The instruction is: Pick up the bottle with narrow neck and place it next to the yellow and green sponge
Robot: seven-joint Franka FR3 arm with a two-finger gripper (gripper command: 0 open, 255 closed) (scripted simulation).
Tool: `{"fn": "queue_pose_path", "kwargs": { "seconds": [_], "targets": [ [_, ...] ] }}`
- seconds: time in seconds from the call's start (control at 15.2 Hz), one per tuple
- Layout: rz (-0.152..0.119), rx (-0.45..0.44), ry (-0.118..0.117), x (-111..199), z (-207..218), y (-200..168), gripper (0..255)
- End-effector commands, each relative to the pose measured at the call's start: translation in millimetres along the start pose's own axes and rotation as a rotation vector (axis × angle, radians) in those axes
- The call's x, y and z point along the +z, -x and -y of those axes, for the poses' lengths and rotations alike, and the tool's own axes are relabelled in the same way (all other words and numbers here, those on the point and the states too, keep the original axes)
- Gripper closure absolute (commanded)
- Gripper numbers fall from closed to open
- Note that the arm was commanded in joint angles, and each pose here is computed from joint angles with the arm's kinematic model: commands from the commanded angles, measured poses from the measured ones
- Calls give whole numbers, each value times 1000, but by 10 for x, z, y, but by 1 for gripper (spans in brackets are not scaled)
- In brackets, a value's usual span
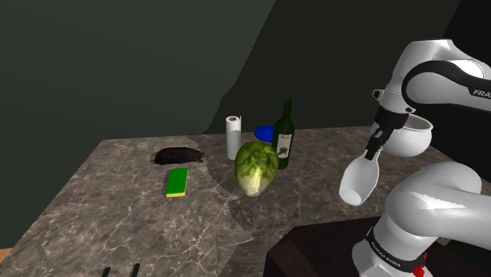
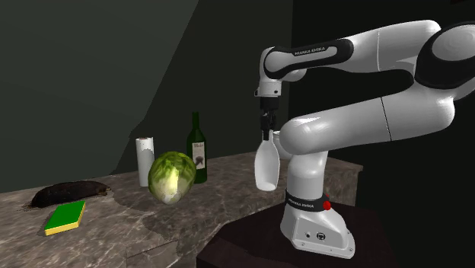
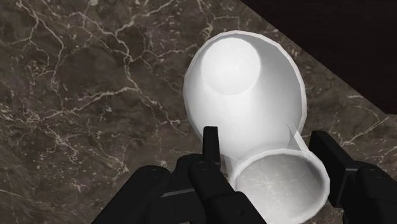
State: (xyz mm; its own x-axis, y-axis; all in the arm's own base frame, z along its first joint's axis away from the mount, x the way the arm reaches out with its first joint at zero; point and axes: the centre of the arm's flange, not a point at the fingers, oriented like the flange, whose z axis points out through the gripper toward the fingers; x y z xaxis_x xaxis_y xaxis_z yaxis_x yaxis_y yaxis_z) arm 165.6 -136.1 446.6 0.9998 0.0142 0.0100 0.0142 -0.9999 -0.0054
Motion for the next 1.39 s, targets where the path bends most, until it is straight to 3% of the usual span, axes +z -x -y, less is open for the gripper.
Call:
{"fn": "queue_pose_path", "kwargs": {
  "seconds": [0.0,1.32],
  "targets": [
    [1,0,0,-50,1,-1,255],
    [1,0,0,-1106,7,-11,255]
  ]
}}
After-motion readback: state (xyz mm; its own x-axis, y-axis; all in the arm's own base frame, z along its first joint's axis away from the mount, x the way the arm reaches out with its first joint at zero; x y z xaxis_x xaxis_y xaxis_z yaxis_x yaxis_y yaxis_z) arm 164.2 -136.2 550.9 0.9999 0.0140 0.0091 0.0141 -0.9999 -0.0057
